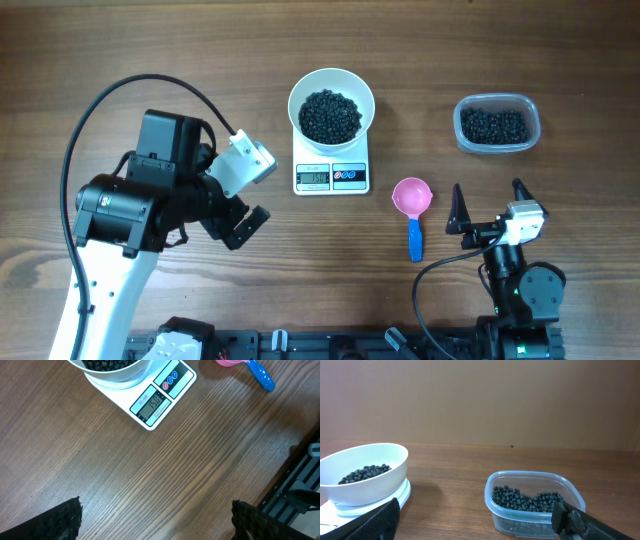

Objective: Scoop item into bowl and weigh 150g on scale

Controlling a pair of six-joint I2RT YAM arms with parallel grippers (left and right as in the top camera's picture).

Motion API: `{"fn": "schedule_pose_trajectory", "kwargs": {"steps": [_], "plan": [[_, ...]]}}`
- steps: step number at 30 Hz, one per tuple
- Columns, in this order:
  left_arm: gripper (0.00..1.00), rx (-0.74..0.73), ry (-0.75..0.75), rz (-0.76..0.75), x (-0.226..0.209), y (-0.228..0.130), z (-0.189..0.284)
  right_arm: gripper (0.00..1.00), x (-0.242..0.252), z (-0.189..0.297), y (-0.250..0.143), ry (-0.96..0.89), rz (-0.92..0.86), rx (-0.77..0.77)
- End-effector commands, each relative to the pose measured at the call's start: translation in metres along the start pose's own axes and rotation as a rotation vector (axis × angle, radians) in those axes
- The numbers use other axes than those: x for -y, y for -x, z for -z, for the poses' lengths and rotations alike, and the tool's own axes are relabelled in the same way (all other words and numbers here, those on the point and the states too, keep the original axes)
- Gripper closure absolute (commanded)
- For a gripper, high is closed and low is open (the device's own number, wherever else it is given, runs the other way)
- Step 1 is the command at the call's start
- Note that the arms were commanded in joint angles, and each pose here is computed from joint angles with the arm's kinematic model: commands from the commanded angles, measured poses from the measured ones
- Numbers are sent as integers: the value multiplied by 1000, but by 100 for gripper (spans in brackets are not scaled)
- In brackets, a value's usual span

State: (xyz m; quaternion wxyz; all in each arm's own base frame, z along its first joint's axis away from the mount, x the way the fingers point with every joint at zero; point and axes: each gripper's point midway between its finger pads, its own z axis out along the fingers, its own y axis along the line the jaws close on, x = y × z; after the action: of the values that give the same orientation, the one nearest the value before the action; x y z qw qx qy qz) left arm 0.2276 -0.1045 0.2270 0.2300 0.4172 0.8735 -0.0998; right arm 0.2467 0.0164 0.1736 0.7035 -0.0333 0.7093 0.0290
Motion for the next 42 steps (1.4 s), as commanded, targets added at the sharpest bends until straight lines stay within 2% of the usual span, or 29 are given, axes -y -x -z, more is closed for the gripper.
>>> {"fn": "schedule_pose_trajectory", "kwargs": {"steps": [1,17,21,27,31,34,38,42], "plan": [[0,6,5,-12,-2,2,1,0,-1,1,2,6,18,11],[0,5,5,-12,-2,1,1,0,-1,1,2,6,18,11],[0,-24,-42,40,8,-6,0,0,-1,1,2,6,18,11],[0,-30,2,138,1,-11,-4,0,-1,1,2,6,18,11],[0,109,113,256,-12,-6,-10,0,-1,1,2,6,18,11],[0,231,186,243,-18,-9,-22,0,-1,1,2,6,18,11],[0,321,273,221,-22,-22,-34,0,-1,1,2,6,18,11],[0,409,333,307,-26,-34,-42,0,-1,1,2,6,18,11]]}}
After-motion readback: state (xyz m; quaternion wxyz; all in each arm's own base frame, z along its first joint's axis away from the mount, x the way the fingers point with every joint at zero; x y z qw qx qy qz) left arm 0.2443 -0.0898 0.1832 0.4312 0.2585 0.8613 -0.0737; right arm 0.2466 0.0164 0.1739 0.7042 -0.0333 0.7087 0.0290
